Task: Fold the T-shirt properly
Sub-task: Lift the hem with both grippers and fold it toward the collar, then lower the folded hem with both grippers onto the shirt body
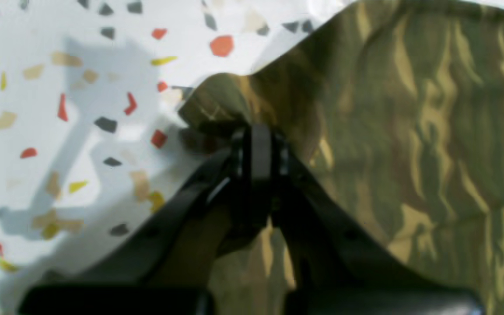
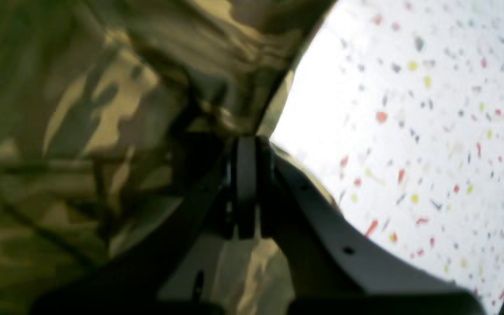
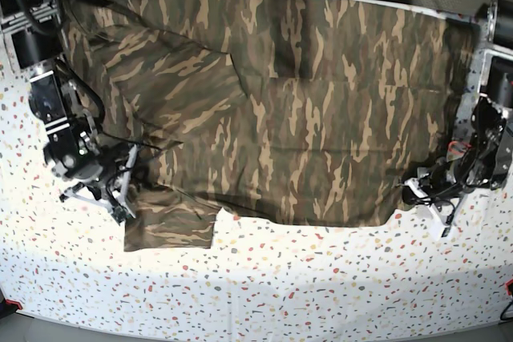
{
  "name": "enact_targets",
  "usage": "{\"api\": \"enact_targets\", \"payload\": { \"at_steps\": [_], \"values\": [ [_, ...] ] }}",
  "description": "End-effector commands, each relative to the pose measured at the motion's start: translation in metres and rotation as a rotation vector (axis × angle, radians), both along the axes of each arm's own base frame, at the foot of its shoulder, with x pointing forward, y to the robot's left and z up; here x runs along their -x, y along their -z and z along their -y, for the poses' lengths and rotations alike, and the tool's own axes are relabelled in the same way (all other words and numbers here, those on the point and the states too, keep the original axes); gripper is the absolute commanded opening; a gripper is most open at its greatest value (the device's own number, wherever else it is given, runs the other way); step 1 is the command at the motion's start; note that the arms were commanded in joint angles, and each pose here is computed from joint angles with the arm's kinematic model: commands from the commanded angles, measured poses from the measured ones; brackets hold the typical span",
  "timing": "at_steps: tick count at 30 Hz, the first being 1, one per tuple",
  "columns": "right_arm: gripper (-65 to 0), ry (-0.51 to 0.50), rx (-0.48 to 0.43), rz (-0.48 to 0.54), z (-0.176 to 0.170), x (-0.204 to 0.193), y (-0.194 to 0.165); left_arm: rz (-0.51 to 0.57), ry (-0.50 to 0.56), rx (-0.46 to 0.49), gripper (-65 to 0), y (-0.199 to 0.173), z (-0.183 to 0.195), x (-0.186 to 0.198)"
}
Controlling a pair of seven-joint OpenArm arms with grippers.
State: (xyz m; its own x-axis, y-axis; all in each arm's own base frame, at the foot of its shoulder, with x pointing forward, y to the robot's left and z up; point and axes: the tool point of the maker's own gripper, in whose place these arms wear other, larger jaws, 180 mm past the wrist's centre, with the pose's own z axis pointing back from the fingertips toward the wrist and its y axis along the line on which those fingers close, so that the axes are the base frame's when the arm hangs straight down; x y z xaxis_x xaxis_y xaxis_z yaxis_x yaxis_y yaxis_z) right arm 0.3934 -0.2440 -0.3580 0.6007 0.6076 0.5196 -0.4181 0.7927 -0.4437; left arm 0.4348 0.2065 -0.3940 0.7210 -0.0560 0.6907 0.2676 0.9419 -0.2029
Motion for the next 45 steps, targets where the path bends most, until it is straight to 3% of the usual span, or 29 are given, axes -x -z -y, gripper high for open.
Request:
{"api": "enact_targets", "payload": {
  "at_steps": [1, 6, 14, 22, 33, 45],
  "values": [
    [-65.0, 0.001, 0.013, 0.062, 0.007, -0.007, -0.021, 0.084, 0.008, -0.005, -65.0, -0.028, -0.007, -0.014],
    [-65.0, 0.036, -0.020, 0.132, 0.015, 0.011, -0.041, 0.131, 0.054, -0.047, -65.0, -0.047, -0.015, 0.001],
    [-65.0, 0.048, -0.036, 0.215, 0.018, 0.046, -0.069, 0.185, -0.028, 0.031, -65.0, -0.075, -0.034, 0.015],
    [-65.0, 0.052, -0.031, 0.249, 0.020, 0.064, -0.084, 0.184, -0.060, 0.033, -65.0, -0.076, -0.046, 0.041],
    [-65.0, 0.065, -0.015, 0.230, 0.024, 0.070, -0.083, 0.178, -0.028, 0.017, -65.0, -0.074, -0.039, 0.062],
    [-65.0, 0.055, 0.034, 0.197, 0.020, 0.086, -0.080, 0.087, -0.001, -0.011, -65.0, -0.060, -0.037, 0.076]
  ]
}}
